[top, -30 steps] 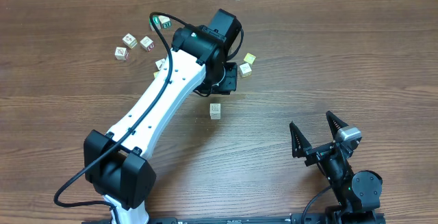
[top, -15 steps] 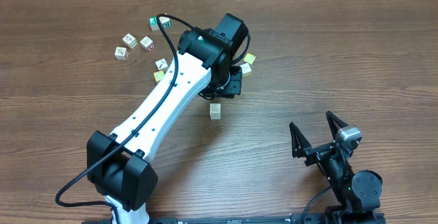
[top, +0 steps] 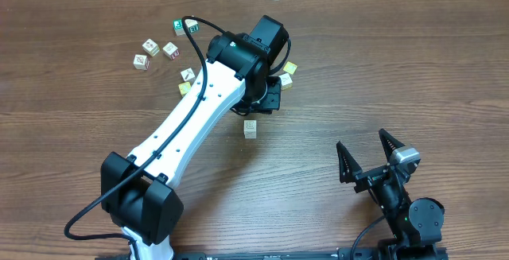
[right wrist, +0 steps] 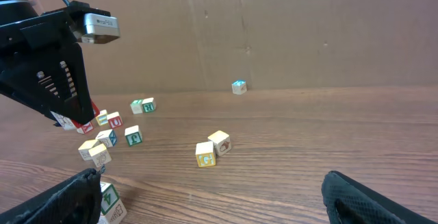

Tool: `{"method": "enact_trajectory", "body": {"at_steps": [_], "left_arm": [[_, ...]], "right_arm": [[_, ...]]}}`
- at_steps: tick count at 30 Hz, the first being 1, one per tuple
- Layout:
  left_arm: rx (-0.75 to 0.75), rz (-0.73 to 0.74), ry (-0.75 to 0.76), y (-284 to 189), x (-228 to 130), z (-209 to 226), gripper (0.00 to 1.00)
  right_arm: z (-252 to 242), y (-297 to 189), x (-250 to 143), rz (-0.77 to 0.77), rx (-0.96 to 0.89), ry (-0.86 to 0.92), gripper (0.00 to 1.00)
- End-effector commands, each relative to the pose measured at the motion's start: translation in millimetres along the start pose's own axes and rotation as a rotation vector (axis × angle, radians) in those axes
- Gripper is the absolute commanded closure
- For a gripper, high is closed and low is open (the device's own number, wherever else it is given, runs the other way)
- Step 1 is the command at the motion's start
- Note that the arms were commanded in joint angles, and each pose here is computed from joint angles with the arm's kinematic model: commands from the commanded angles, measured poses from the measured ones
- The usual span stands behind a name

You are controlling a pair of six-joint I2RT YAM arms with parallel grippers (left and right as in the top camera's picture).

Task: Form a tower
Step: 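Move the held elephant-picture block over the bow-picture block on the tower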

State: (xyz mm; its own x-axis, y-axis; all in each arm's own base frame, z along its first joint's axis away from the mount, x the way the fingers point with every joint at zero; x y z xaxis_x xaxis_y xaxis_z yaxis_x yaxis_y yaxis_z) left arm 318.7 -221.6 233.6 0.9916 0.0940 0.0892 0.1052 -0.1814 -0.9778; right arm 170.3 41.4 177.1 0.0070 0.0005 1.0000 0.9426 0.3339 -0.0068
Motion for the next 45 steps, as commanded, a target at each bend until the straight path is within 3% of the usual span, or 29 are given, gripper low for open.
{"method": "enact_trajectory", "body": {"at_steps": [1, 45], "left_arm": [[-0.020, -0.034, -0.014, -11.3, -0.1, -4.4, 0.94], [0.006, -0.019, 0.005, -10.3, -8.9, -7.6, 0.95]], "right_arm": [[-0.8, 0.0, -1.9, -0.004, -0.004, 0.001, 0.00], [-0.8, 0.0, -1.9, -0.004, -0.004, 0.001, 0.00]]}}
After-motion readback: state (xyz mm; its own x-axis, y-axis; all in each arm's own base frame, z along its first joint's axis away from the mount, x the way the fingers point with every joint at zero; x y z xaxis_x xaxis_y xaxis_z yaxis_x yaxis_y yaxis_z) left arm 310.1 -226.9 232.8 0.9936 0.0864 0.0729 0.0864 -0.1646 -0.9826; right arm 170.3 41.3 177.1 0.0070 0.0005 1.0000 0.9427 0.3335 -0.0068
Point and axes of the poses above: each gripper's point midway between its finger pads, its own y axis out along the fingers, its own z axis along the line the jaws close on, x = y × z, the point moved 7 cm from there along -y, back along the fingers, and after that the axes turned 10 degrees about -y, right-handed, at the moved point
